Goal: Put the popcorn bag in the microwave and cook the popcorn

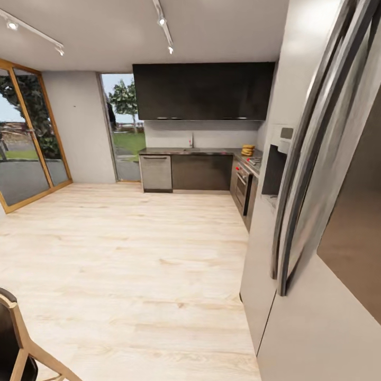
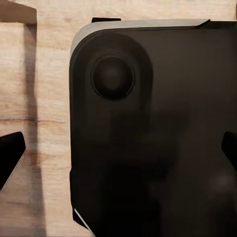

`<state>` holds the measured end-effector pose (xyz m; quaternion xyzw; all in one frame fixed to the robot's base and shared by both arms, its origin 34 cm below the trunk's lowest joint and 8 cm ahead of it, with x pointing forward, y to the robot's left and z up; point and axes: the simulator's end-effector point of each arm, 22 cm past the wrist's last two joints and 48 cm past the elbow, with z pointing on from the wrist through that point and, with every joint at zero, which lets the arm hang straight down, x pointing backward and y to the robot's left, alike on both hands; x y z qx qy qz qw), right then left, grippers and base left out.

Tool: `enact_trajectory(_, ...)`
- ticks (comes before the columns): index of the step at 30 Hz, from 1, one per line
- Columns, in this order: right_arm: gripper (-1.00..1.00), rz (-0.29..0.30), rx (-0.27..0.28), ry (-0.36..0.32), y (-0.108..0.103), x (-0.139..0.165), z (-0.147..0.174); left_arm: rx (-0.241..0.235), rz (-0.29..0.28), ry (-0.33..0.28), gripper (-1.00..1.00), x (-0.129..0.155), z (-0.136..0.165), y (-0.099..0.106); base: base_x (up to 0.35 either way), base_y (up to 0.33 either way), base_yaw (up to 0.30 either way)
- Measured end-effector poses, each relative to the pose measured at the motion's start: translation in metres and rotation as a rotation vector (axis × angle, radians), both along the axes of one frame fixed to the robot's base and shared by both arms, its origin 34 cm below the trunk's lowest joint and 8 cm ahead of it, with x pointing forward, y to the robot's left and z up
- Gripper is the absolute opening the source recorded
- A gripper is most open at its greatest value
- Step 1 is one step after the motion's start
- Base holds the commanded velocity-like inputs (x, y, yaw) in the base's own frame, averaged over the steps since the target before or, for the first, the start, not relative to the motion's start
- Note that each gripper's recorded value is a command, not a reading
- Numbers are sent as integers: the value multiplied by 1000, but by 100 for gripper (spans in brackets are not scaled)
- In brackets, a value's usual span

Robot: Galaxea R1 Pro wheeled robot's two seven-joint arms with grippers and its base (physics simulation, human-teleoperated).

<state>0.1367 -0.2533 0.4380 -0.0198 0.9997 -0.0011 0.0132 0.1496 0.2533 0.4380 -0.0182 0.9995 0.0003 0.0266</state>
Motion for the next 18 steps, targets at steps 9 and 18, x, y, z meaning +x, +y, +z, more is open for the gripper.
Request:
enact_trajectory(9, 100, 0, 0, -1, 0, 1, 0, 0, 0, 0, 100, 0, 0, 0, 299, 123, 0)
enact_trajectory(18, 100, 0, 0, 0, 0, 0, 0, 0, -1, 2, 100, 0, 0, 0, 305, 112, 0)
